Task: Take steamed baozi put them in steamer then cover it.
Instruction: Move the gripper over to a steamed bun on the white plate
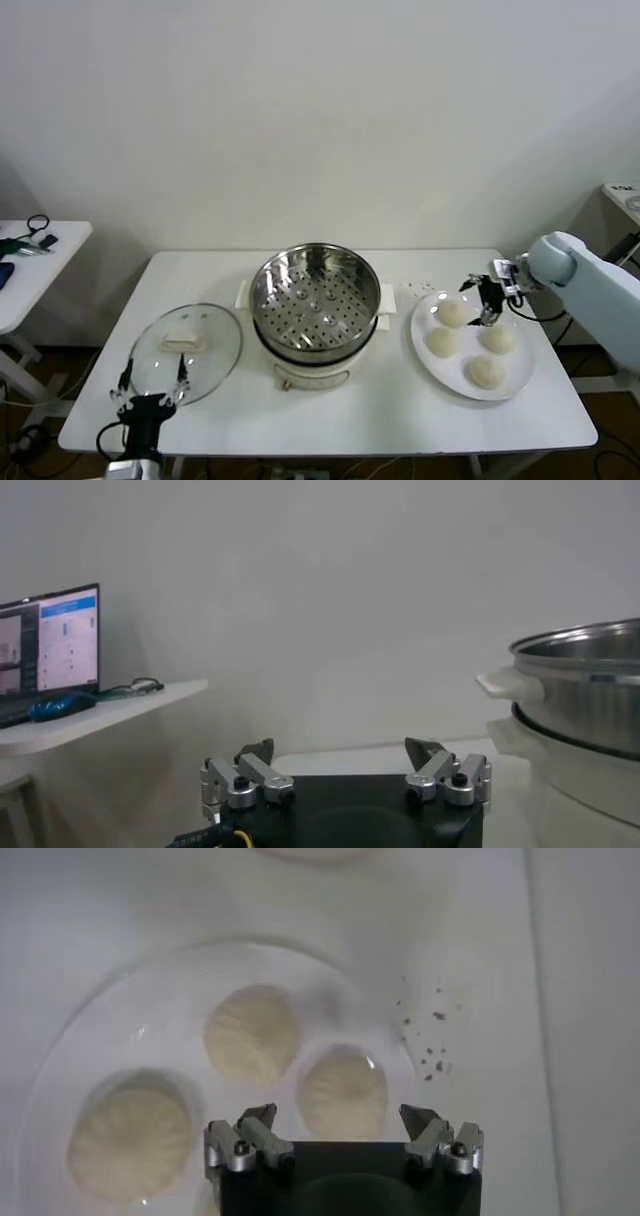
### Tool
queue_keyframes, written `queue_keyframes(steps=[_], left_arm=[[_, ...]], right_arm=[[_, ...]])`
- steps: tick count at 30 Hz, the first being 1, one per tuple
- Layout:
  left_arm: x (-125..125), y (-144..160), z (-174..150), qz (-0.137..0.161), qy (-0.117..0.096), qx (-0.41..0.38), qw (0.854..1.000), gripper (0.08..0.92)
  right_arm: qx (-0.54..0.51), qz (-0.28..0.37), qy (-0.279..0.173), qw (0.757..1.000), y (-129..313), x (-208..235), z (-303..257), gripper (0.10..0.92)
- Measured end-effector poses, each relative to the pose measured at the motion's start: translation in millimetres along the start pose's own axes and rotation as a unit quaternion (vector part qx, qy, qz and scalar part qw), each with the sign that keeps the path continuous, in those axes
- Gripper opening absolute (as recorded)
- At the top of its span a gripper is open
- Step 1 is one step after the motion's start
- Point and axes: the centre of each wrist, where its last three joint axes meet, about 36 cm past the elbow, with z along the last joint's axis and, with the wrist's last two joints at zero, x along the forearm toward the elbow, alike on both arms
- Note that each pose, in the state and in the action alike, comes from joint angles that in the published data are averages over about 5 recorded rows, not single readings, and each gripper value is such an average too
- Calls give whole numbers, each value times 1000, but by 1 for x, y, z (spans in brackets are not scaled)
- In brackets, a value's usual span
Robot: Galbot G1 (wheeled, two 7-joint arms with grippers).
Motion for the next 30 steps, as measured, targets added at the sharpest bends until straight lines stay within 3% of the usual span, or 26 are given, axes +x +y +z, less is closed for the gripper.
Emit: queue_keyframes(steps=[12,30], left_arm=[[0,4,4,-5,6,-7,1000,823],[2,4,12,-18,21,-9,1000,823]], right_arm=[[13,-25,41,999,-25,-30,-18,823],[26,-45,49,997,-30,-64,-40,820]])
